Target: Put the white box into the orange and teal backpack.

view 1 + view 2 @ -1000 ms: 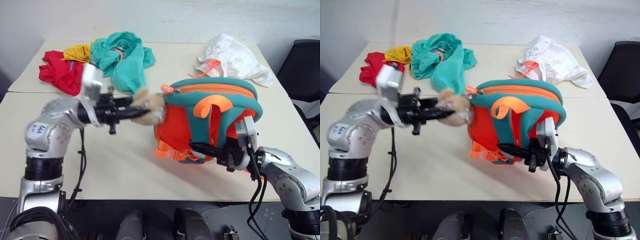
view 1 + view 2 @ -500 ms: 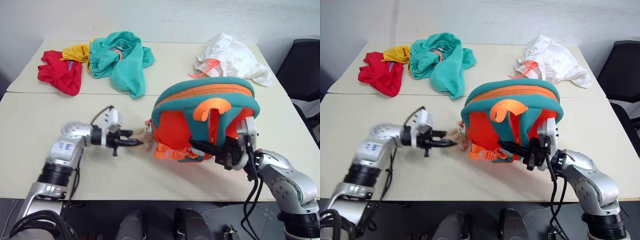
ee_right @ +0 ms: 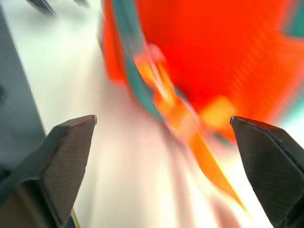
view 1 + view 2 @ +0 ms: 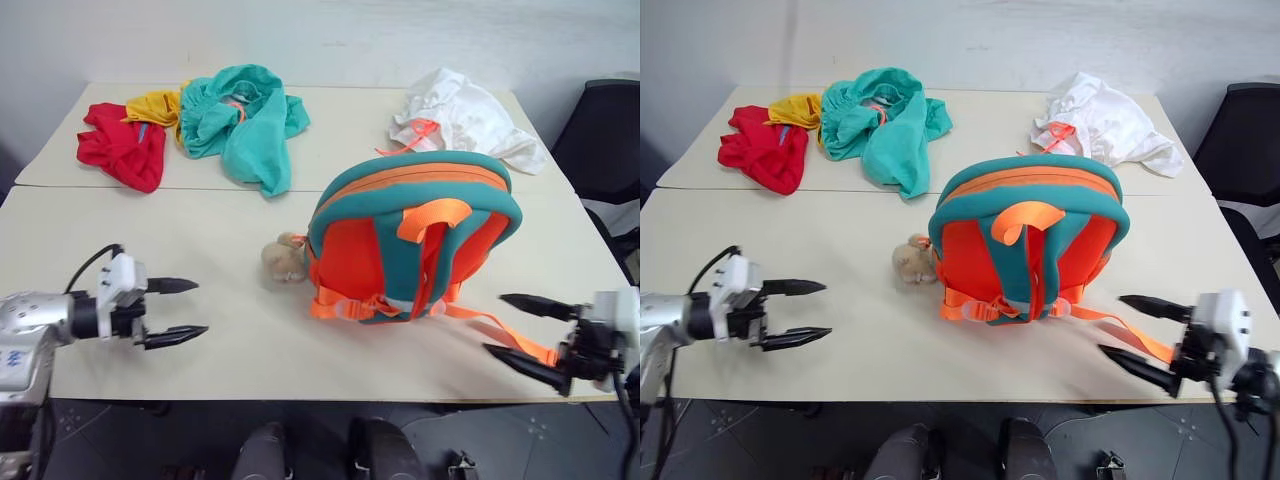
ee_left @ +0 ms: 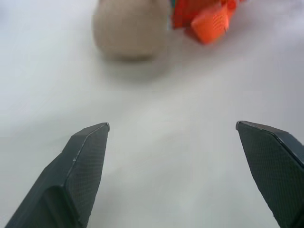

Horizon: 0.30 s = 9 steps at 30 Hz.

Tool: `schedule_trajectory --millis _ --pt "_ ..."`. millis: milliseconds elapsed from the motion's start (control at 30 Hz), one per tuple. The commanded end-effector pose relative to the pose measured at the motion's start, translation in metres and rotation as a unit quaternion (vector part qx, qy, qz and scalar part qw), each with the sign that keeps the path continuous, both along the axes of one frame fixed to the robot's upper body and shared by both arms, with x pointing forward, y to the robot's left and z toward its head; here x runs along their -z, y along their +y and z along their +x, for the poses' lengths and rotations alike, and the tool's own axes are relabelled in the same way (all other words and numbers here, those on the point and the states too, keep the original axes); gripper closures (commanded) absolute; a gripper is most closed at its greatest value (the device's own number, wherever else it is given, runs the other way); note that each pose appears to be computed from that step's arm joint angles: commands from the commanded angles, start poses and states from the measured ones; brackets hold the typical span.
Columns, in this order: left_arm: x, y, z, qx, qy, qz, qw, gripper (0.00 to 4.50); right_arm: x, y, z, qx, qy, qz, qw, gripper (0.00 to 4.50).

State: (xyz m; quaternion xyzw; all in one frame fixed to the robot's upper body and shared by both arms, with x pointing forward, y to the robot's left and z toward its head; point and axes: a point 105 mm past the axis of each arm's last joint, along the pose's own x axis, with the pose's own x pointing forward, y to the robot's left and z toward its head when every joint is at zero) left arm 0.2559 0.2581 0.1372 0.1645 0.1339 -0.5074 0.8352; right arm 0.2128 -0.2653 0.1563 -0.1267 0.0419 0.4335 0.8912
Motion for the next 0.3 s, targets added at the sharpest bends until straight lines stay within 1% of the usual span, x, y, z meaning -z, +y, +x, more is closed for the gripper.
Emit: schedule_trajectory --millis 33,167,300 --pt "-0.013 0.009 -0.007 -0.024 -0.035 -0.009 0.999 0.00 -0.011 -0.026 0.006 0.011 -0.059 -0.051 0.997 0.06" --pt "-0.010 0.012 -0.012 -0.049 -0.049 -0.005 0.998 0.00 0.003 -0.037 0.013 -0.005 -0.066 -0.083 0.994 0.06" --pt "-0.008 0.008 -0.017 -0.049 -0.049 0.001 0.998 0.00 0.005 -0.044 0.020 0.007 -0.081 -0.078 0.994 0.06"
